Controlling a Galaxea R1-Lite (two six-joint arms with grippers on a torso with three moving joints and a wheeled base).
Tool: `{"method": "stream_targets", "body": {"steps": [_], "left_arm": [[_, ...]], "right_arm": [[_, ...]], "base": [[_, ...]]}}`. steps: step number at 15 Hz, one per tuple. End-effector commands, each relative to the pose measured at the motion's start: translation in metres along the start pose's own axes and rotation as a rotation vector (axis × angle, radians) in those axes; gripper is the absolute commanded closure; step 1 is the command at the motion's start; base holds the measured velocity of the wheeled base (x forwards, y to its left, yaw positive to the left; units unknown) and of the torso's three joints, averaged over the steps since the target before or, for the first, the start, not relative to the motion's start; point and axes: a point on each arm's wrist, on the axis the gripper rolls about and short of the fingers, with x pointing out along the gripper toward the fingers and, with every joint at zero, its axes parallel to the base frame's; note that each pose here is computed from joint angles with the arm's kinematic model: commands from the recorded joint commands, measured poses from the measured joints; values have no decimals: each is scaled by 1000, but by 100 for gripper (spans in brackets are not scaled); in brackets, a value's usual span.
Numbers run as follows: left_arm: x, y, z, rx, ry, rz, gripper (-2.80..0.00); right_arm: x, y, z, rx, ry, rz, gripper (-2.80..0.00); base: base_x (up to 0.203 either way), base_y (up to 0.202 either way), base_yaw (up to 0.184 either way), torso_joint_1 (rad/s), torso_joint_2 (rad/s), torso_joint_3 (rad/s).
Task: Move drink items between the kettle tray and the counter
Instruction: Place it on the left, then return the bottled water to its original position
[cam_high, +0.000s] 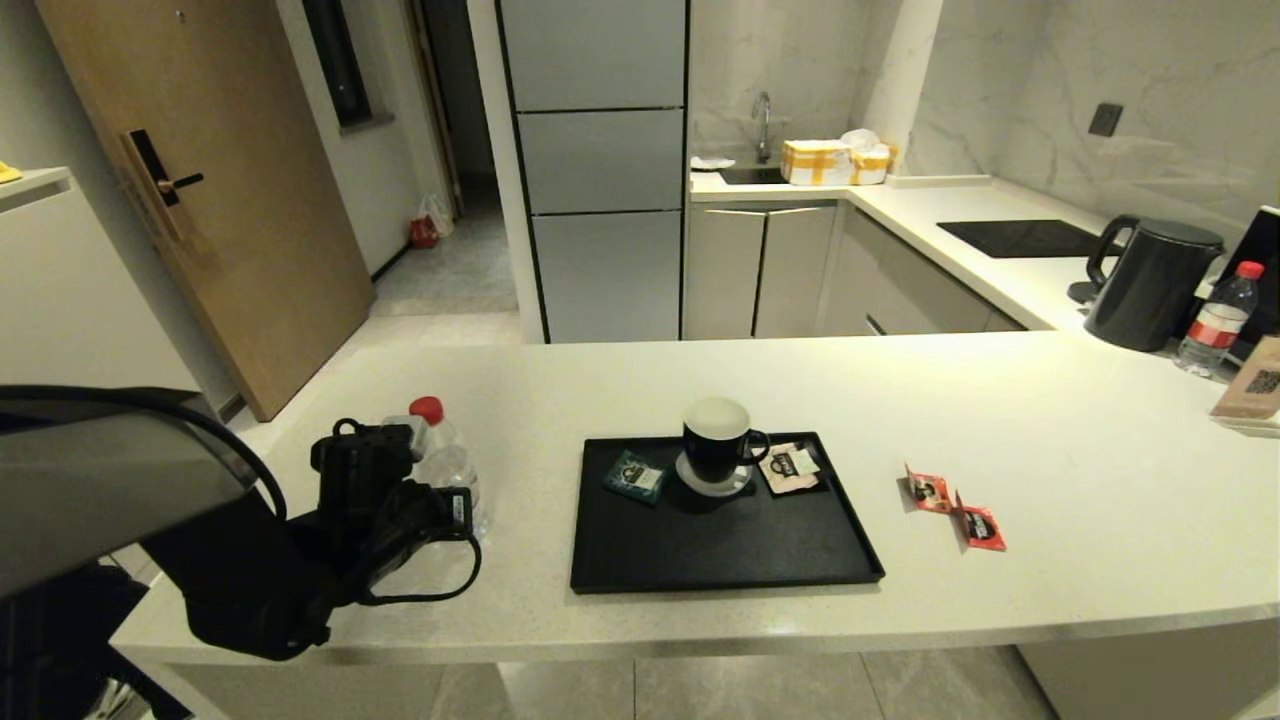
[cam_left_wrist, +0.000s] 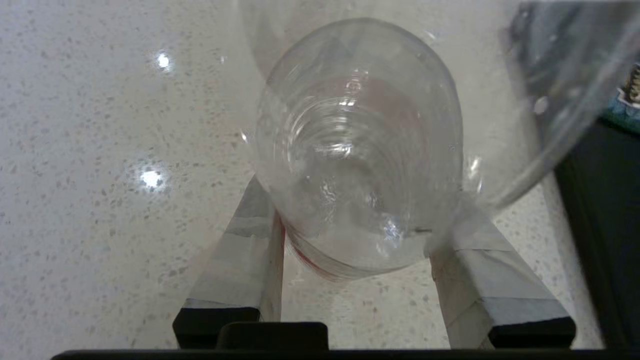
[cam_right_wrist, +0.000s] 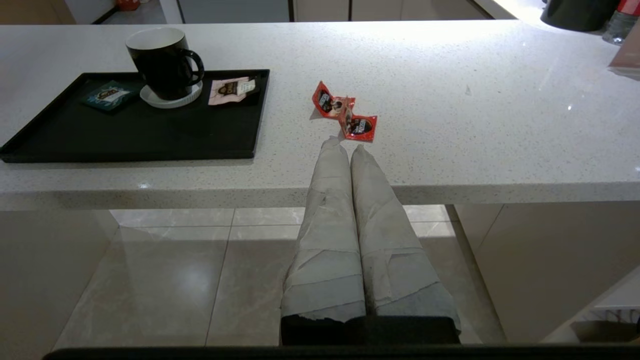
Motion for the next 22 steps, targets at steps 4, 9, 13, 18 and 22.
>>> {"method": "stream_targets", "body": {"steps": [4,9,13,18,22], "left_arm": [[-3,-4,-3,7,12,-10,-280],[-9,-4,0,5,-5,-11,-280],[-66,0,26,-6,-110,-30,-280],[-159,5,45,-12,-195,-65,0],[-230,12,45,-64,-154,-76,0]], "right_arm": [[0,0,0,-1,1,1,0],[0,0,0,-1,3,0,0],[0,0,0,-1,3,0,0],[0,0,0,-1,1,0,0],[0,0,0,-1,2,1,0]], "base": [[0,0,0,0,0,0],[0,0,0,0,0,0],[0,0,0,0,0,0],[0,0,0,0,0,0],[0,0,0,0,0,0]]}}
